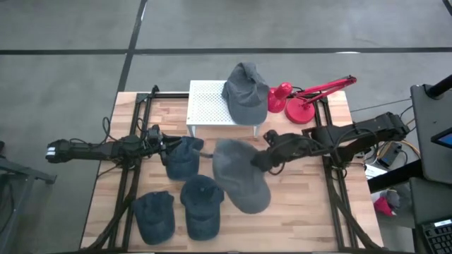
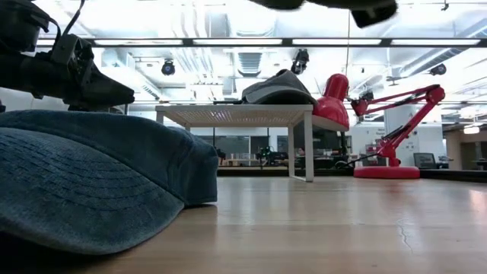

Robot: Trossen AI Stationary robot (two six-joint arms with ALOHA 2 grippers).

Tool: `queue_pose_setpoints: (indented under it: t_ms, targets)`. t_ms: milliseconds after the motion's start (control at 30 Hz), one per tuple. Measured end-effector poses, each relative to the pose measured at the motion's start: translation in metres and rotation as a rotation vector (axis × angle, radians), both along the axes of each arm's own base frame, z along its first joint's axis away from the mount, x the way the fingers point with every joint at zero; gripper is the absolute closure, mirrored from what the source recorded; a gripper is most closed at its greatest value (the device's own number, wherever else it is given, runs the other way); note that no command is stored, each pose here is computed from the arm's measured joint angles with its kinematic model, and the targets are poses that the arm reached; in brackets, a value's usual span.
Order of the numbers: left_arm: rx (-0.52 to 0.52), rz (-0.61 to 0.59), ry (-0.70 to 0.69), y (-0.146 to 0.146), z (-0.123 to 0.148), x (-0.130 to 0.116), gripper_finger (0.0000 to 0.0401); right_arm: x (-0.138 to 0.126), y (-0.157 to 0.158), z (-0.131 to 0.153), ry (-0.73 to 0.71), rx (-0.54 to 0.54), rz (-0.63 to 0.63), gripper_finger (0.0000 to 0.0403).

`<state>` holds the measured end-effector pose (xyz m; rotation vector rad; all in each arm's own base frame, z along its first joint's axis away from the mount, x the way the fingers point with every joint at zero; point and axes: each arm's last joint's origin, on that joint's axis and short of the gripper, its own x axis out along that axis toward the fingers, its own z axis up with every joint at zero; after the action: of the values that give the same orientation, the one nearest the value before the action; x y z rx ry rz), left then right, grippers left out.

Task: Pick & Place hat
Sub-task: Stack the gray cap on top of the gray cap on the shelf

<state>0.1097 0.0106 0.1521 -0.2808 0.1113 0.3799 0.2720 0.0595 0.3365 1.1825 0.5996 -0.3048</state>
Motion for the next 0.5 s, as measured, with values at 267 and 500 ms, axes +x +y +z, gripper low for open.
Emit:
queue_pose_setpoints:
  t_ms: [267, 500]
  targets:
    - [0.000, 0.000, 0.000, 0.000, 0.000, 0.000, 0.0307, 0.003, -0.014, 0.026, -0.160, -0.107, -0.182, 0.0394]
    - [0.000, 0.000, 0.001, 0.000, 0.000, 0.000, 0.0307, 0.001, -0.046, 0.065, -0.241, -0.185, -0.354, 0.0394]
